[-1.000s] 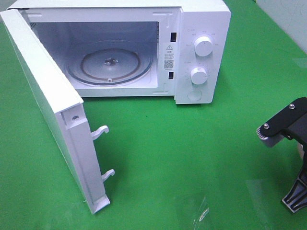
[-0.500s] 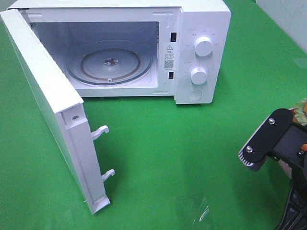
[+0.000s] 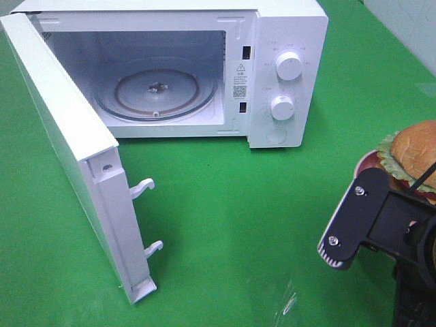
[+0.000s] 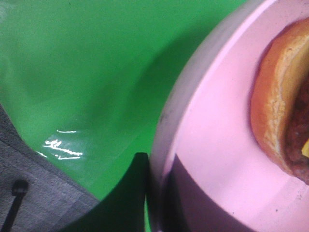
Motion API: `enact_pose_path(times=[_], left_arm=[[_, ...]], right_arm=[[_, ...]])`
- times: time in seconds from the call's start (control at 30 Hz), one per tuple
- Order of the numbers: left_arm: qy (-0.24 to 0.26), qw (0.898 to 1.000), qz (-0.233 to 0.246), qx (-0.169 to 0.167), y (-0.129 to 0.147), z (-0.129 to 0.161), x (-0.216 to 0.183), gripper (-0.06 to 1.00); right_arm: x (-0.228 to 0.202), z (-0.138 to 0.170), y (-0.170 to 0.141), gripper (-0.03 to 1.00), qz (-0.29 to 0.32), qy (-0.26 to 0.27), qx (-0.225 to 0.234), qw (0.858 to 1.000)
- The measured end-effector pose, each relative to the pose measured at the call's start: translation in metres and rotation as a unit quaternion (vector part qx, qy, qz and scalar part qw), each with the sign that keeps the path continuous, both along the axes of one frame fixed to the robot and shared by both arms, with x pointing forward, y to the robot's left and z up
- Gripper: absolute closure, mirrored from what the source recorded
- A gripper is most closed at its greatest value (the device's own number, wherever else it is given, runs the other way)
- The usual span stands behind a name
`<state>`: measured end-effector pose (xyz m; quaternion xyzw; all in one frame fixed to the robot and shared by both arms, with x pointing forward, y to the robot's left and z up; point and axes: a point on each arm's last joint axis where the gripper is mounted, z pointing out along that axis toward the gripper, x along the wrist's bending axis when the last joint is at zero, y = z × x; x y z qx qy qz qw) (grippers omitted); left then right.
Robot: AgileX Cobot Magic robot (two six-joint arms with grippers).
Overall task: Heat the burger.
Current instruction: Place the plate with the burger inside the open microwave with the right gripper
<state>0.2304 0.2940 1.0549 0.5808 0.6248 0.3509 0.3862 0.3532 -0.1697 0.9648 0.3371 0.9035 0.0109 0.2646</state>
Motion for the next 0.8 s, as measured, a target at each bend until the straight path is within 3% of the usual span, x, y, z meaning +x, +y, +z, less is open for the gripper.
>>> enact_pose_path(times=[0.43, 0.8], left_arm=[[0.000, 1.000, 0.000, 0.000, 0.000, 0.000, 0.000, 0.03], [0.000, 1.000, 0.000, 0.000, 0.000, 0.000, 0.000, 0.03]], right_arm=[[-0.006, 0.001, 0.014, 0.90, 0.089, -0.010, 0.009, 0.996], [-0.006, 0.001, 0.016, 0.90, 0.176, -0.002, -0.030, 0.984]])
